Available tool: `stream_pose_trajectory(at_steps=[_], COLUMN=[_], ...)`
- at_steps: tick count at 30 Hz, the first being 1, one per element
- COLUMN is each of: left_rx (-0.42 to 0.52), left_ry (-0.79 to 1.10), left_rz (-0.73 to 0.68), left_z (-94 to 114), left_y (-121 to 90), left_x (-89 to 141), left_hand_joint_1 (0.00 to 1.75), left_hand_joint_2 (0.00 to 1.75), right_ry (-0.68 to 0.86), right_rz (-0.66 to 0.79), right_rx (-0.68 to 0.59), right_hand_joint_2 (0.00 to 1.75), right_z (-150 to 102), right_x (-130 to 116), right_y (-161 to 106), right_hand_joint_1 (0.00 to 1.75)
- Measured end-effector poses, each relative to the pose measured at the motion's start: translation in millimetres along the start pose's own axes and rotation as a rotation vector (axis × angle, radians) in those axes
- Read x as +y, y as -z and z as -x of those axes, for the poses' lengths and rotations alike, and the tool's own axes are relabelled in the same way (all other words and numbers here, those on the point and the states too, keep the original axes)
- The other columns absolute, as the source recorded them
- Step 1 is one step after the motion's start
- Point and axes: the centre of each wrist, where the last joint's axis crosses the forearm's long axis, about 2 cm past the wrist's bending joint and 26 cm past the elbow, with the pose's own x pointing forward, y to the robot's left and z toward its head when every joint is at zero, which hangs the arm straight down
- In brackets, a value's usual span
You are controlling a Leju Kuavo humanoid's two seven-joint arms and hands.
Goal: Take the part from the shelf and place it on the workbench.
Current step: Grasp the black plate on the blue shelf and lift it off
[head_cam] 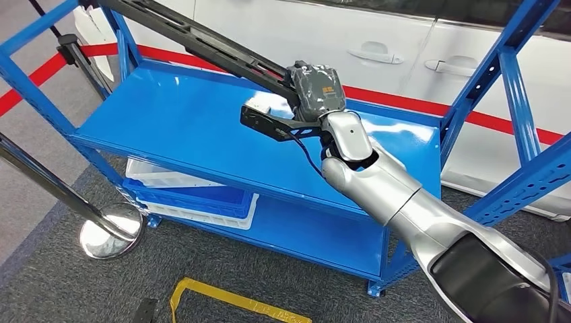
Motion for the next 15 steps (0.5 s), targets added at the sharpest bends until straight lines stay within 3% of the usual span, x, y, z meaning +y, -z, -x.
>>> stream_pose_trajectory(at_steps=[15], left_rx=[0.051], left_ry=[0.002], left_rz=[-0.072], left_z=[1.3], left_y=[-0.9], left_x=[-3.9], left_hand_joint_1=[0.0], left_hand_joint_2=[1.75], right_ry=[0.255], right_rz=[0.3], right_rx=[-0.148], right_hand_joint_2=[1.75], right_z=[-19.8], right_x=[-79.8], right_y=[-16.0], right_hand_joint_1=[1.75])
